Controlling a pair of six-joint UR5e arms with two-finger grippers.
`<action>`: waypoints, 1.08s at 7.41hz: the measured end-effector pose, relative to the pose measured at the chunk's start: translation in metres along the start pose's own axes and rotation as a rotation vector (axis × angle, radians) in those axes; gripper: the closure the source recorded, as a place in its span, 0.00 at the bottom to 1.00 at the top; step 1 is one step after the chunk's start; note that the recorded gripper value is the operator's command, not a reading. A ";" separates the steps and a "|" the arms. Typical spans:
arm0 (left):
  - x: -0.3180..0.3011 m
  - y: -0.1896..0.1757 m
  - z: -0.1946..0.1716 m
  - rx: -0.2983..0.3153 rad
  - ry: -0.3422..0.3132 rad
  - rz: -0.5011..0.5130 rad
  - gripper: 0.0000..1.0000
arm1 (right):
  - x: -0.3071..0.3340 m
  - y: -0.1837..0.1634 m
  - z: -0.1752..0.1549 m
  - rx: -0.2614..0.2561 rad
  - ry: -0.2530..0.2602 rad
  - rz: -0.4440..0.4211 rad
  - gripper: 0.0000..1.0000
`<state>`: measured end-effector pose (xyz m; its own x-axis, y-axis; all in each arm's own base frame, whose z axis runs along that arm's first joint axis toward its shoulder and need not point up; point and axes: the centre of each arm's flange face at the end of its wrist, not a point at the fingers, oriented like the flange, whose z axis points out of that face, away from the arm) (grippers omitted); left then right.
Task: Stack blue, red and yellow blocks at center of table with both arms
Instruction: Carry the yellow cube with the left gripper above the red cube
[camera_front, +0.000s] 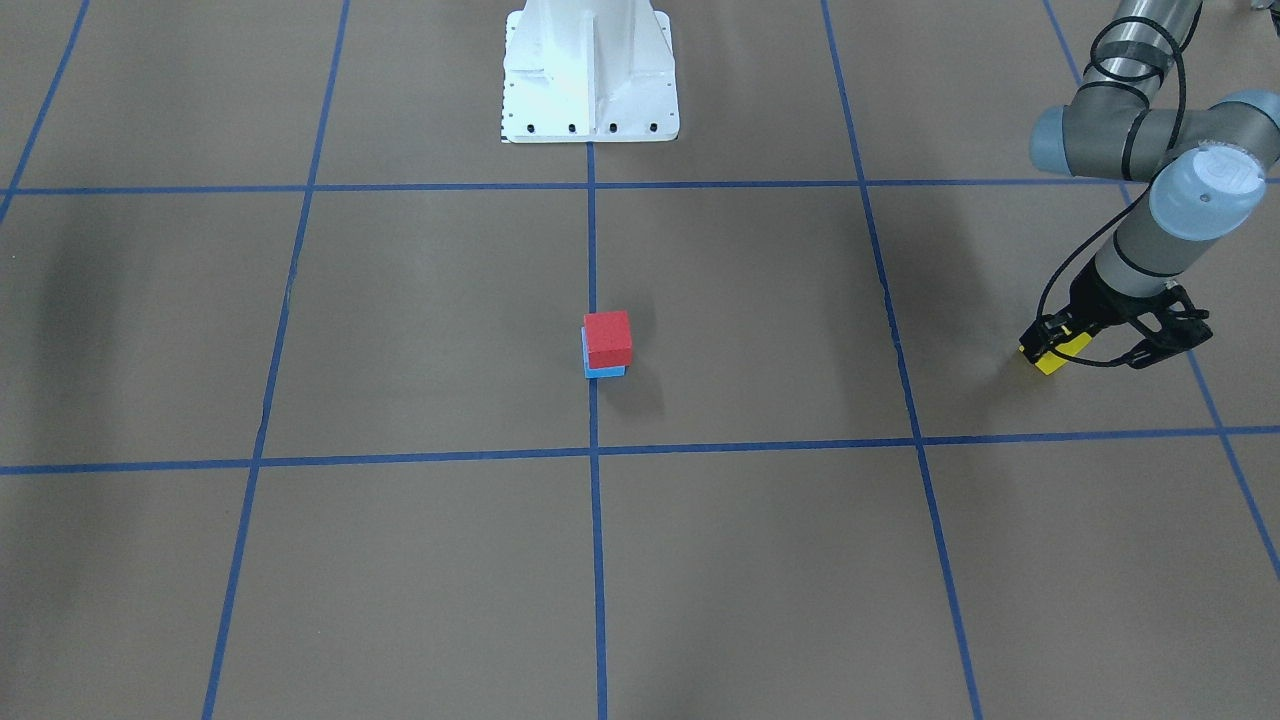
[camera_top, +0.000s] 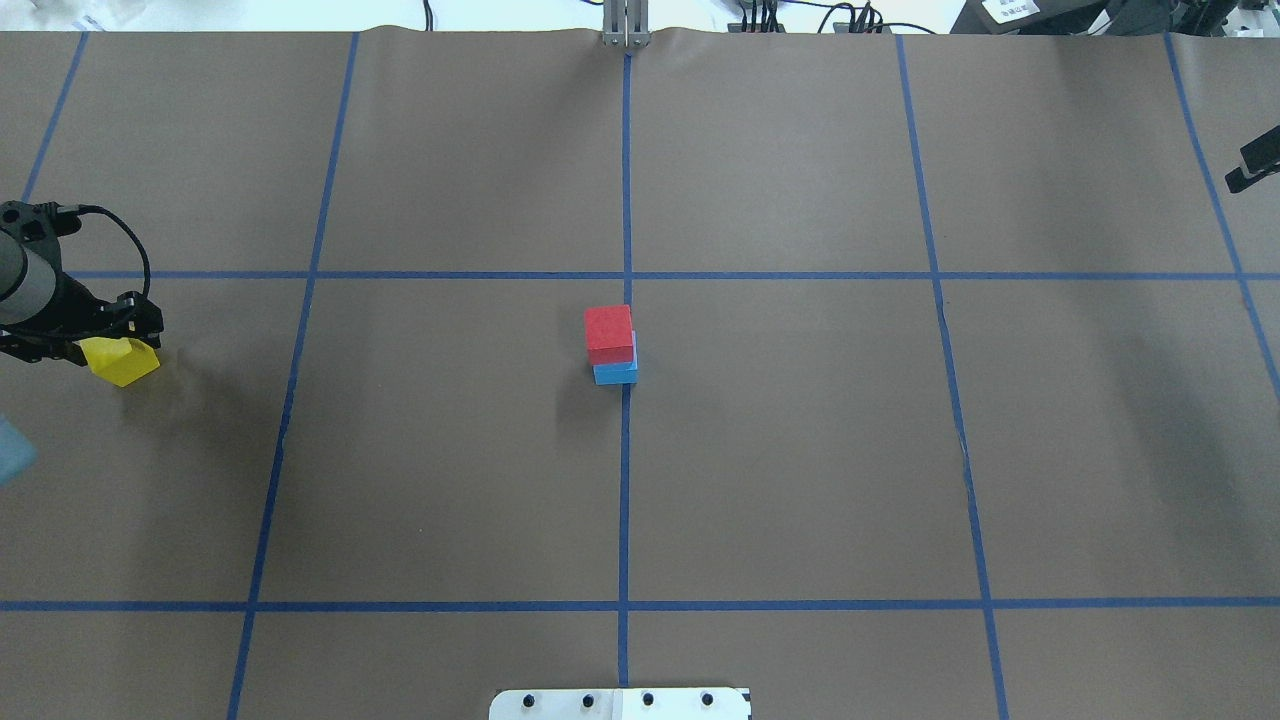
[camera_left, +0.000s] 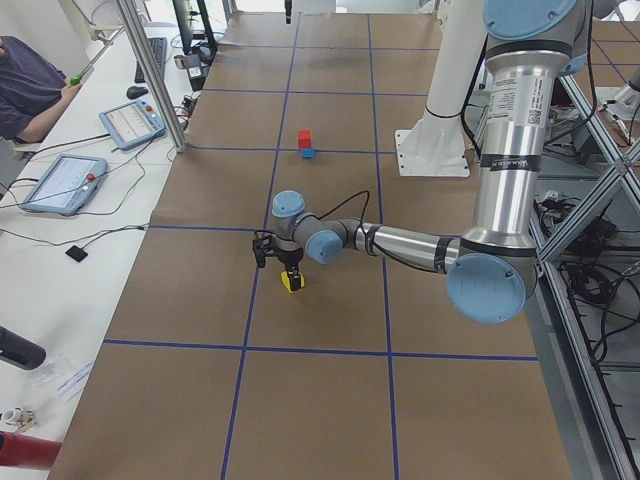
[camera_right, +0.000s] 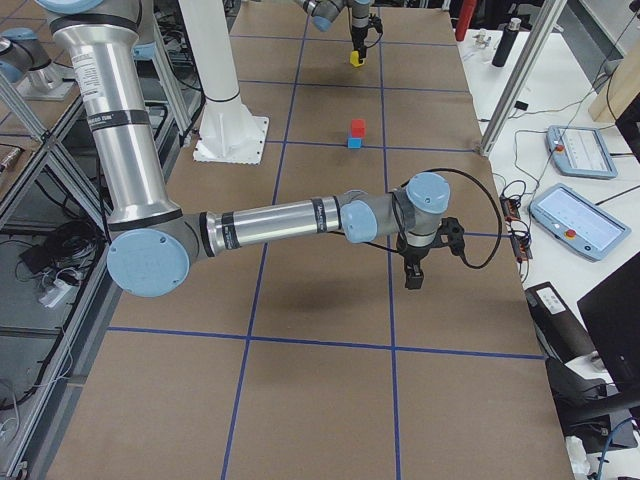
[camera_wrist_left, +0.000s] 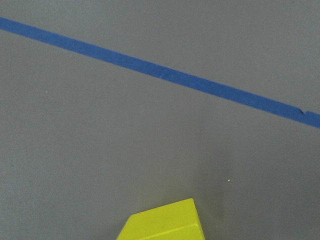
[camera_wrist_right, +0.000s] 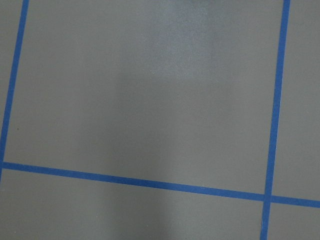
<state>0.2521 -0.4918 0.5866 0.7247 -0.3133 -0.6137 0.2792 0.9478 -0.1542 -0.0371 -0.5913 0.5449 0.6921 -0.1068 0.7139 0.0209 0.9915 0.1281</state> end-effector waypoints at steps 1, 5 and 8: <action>0.000 0.001 -0.002 0.005 0.003 0.004 1.00 | 0.000 0.000 0.000 0.000 0.001 0.000 0.00; 0.038 0.014 -0.060 0.023 0.049 0.037 1.00 | 0.002 0.000 0.001 -0.002 0.002 -0.003 0.00; 0.176 0.027 -0.137 0.009 0.077 0.102 1.00 | 0.003 0.001 0.002 -0.004 0.001 -0.002 0.00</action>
<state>0.3007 -0.5135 0.3681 0.6989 -0.2092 -0.6839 0.2121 0.9739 -0.0811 -0.0369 -0.5903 0.5486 0.6931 -0.1088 0.7126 0.0256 0.9916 0.1265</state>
